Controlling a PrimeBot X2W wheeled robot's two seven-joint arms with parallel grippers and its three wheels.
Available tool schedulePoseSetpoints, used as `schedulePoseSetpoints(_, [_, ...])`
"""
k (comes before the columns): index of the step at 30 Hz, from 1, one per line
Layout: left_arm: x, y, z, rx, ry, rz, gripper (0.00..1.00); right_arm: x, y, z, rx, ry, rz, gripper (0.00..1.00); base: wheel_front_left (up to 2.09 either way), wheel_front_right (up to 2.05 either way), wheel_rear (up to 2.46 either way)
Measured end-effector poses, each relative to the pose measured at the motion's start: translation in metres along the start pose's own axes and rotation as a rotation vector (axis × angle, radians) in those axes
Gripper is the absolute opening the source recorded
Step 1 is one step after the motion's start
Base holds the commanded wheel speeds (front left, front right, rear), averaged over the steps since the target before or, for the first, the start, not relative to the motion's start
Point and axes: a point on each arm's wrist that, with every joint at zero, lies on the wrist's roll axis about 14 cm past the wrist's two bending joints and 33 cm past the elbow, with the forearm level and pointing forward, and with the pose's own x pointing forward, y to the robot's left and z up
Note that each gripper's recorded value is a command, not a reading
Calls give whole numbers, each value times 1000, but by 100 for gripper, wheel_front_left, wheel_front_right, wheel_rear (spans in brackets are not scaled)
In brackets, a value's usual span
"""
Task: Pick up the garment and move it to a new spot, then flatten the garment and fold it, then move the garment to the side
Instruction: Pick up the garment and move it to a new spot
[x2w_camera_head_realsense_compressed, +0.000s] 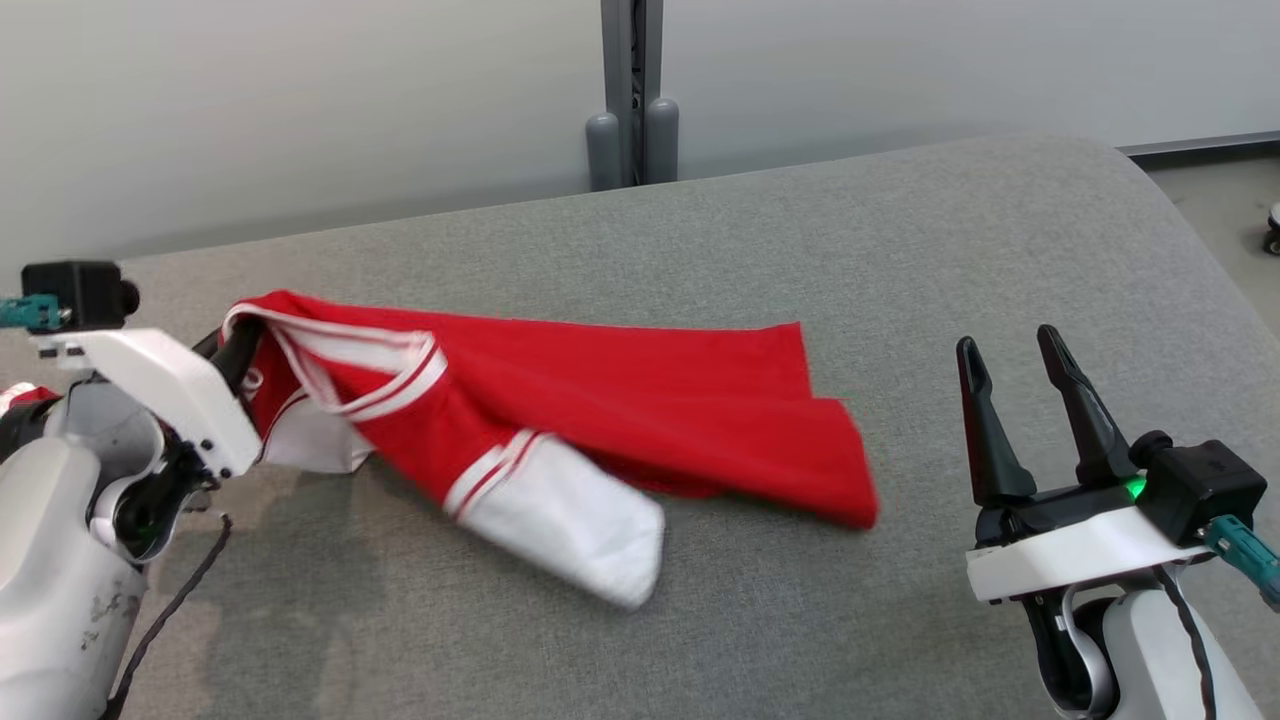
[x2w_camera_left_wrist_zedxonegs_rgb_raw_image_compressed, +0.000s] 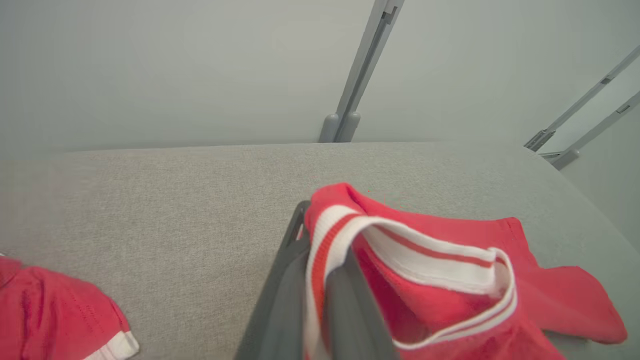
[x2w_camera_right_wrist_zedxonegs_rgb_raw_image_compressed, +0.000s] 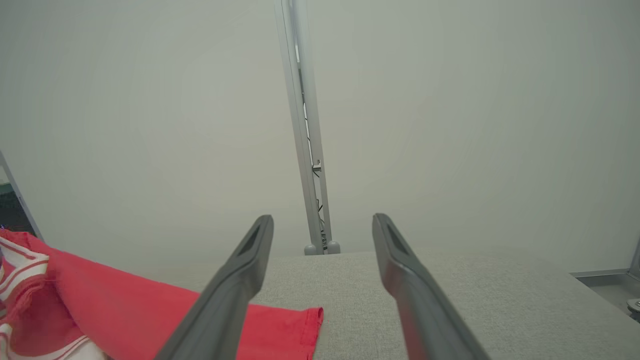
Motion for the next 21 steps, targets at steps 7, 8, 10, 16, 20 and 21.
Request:
schedulePoseSetpoints(7, [-7, 24, -24, 1, 39, 82, 0, 2, 7, 1, -1, -3, 23, 100, 0, 0, 0])
schedulePoseSetpoints(8, [-8, 25, -26, 2, 40, 87, 15, 2, 8, 2, -1, -4, 27, 100, 0, 0, 0])
schedulePoseSetpoints(10, [-8, 24, -31, 0, 52, 87, 100, 2, 9, 2, -2, -4, 31, 100, 0, 0, 0])
schedulePoseSetpoints(16, [-12, 26, -30, 26, 57, 86, 100, 1, 9, 4, -4, -8, 35, 100, 0, 0, 0])
schedulePoseSetpoints(20, [-20, 36, -15, 64, 10, 98, 100, 1, 7, 5, -6, -11, 31, 100, 0, 0, 0])
schedulePoseSetpoints(21, [-23, 39, -10, 77, -5, 103, 100, 1, 6, 6, -7, -12, 27, 100, 0, 0, 0])
